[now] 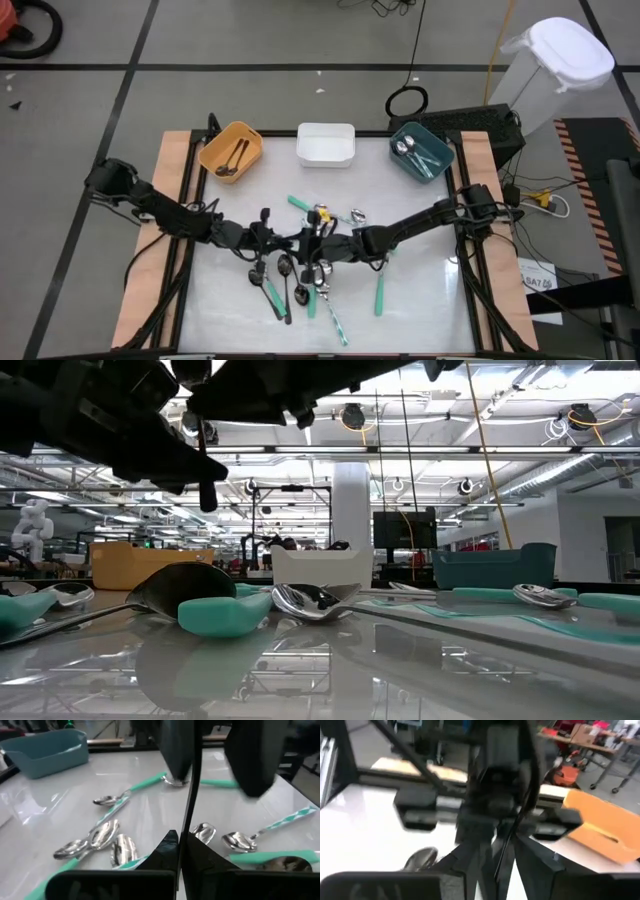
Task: Sort silverware by color (type)
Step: Put the black spoon into the orange bin
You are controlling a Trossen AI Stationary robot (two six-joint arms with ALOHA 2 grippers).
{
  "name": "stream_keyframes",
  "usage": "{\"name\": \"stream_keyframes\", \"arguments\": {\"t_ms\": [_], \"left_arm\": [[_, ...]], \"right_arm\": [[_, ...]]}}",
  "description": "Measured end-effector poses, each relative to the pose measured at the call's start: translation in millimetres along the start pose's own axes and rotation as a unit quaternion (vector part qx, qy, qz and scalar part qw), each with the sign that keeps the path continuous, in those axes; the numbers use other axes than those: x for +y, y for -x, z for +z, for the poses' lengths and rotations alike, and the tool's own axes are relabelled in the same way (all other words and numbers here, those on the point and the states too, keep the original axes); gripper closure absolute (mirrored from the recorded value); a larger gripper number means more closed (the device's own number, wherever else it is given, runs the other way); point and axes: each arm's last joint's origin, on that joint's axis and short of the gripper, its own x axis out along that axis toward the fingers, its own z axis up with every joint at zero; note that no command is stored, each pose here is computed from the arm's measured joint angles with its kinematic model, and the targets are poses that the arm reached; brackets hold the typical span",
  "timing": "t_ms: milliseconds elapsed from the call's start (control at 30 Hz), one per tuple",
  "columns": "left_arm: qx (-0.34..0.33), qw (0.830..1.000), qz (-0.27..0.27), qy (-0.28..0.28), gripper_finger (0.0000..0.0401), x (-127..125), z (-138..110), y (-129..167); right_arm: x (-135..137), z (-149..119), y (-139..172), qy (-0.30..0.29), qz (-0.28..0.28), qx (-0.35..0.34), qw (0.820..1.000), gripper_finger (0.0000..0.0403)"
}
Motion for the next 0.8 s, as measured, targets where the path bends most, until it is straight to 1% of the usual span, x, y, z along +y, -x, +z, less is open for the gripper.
{"name": "stream_keyframes", "arguments": {"t_ms": [133,233,333,467,633,733,800], "left_arm": [[0.004,1.000,0.002,0.003,0.0399,1,-1,0],[0.004,1.000,0.002,0.003,0.0400,0,-1,0],[0.004,1.000,0.002,0.003,0.0400,1,-1,0],[0.003,1.000,0.008,0.003,0.0396,1,-1,0],[0.003,1.000,0.011,0.010,0.0380,2,-1,0],[-0.011,0.999,0.030,0.019,0.0368,2,2,0],[-0.014,0.999,0.040,0.017,0.0353,2,3,0]], "right_arm": [[-5,4,-2,-0.012,-0.006,-0.020,1.000,0.0289],[-9,4,-3,-0.021,-0.010,-0.023,0.999,0.0304],[-12,4,-4,-0.038,-0.013,-0.022,0.999,0.0334],[-13,4,-5,-0.041,-0.012,-0.022,0.999,0.0389],[-13,6,-3,-0.023,-0.018,-0.021,0.999,0.0394],[-11,12,5,-0.001,-0.033,-0.016,0.999,0.0398],[-10,14,8,0.004,-0.033,-0.010,0.999,0.0399]]}}
